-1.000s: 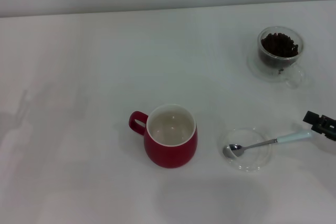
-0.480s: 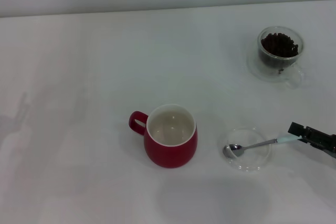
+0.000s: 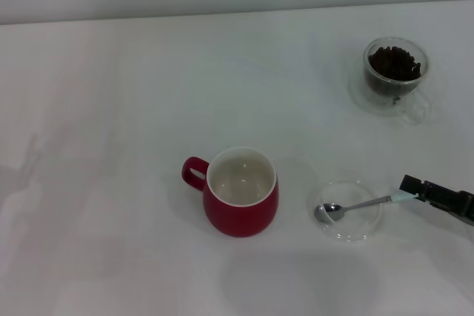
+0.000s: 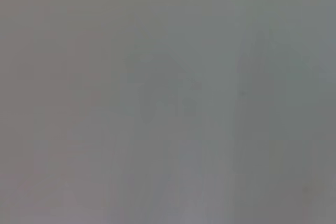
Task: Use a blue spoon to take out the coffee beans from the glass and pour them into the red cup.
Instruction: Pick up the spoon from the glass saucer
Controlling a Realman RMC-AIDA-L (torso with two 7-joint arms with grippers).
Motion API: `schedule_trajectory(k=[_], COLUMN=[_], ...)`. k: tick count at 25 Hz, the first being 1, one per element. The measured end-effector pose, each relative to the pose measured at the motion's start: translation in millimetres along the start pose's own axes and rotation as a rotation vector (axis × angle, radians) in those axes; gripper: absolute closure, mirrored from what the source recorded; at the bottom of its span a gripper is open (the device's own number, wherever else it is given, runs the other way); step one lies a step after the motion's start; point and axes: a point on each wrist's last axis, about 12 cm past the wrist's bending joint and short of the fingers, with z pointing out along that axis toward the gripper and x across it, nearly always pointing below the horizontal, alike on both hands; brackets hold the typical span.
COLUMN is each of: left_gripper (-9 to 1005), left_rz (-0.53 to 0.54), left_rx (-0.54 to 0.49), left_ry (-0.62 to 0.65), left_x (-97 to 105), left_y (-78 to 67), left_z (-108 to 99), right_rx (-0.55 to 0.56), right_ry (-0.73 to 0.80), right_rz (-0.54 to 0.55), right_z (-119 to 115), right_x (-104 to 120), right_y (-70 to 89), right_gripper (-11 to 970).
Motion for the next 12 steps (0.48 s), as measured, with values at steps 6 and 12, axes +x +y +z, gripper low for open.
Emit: schedule_trajectory(k=[6, 12], left_gripper=[221, 221], left_rz=[0.002, 0.003], left_rx=[0.001, 0.001], left_ry=[0.000, 0.003], left_x=[-0.3, -0.1], left_y=[0.5, 0.8], left_z=[0.4, 1.5], right_rx=[-0.015, -0.019], right_ry=[0.014, 0.028], right_rz=[0.003, -0.007], right_z=[5.7, 9.1], right_x=[1.1, -0.2], right_y=[2.0, 2.8], right_gripper=[257, 261])
